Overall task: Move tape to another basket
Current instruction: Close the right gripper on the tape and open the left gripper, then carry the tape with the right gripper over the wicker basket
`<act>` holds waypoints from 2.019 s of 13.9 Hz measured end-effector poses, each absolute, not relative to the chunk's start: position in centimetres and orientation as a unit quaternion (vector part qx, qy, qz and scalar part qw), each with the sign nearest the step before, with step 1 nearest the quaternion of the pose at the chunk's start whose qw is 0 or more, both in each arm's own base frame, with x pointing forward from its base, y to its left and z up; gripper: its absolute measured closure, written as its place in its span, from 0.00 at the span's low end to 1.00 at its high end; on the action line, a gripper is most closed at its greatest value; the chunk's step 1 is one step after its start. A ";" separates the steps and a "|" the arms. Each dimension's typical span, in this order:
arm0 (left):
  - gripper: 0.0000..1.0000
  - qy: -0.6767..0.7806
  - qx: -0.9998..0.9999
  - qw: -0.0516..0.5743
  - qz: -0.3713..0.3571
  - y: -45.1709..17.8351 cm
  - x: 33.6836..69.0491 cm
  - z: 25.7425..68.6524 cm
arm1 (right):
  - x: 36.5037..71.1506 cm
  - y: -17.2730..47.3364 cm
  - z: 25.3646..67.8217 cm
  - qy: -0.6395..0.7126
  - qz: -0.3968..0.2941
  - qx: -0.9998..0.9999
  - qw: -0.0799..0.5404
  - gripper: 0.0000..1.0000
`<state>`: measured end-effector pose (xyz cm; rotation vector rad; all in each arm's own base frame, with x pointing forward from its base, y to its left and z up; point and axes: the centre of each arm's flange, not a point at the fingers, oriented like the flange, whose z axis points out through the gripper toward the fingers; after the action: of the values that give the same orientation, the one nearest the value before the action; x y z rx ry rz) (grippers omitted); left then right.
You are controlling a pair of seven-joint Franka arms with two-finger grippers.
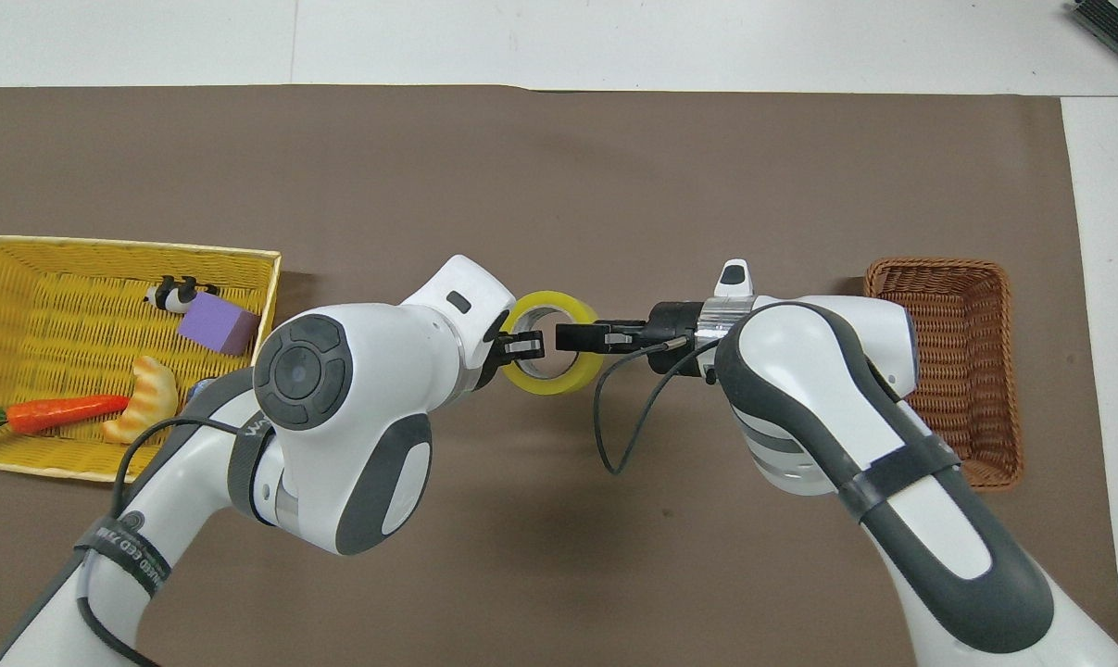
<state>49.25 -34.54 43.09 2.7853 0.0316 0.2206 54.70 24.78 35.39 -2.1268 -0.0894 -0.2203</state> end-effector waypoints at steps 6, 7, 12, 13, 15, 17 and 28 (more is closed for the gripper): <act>0.59 0.015 0.982 0.174 0.079 -34.3 49.4 43.3 | 54.6 24.7 34.9 -0.061 -0.093 -0.876 0.469 1.00; 0.47 0.015 0.982 0.174 0.079 -34.2 49.4 43.3 | 54.6 24.7 34.8 -0.063 -0.093 -0.877 0.467 1.00; 0.00 0.020 0.981 0.174 0.085 -33.5 50.1 43.7 | 54.1 24.0 33.7 -0.064 -0.085 -0.884 0.456 1.00; 0.00 0.024 0.980 0.176 0.089 -33.1 50.5 44.0 | 54.1 23.6 33.5 -0.068 -0.085 -0.887 0.448 1.00; 0.00 0.029 0.978 0.178 0.101 -31.0 51.7 45.5 | 54.6 22.2 33.3 -0.084 -0.086 -0.897 0.425 1.00; 0.00 0.022 0.979 0.173 0.102 -27.9 53.0 47.4 | 55.5 19.8 33.3 -0.086 -0.090 -0.903 0.410 1.00; 0.00 -0.095 0.988 0.028 0.118 -6.7 58.2 60.9 | 61.4 6.2 41.5 -0.202 -0.061 -0.942 0.261 1.00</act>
<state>58.19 -6.72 60.93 3.0506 -0.2944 0.3637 61.38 6.24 41.48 -2.5506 -0.5480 -0.1658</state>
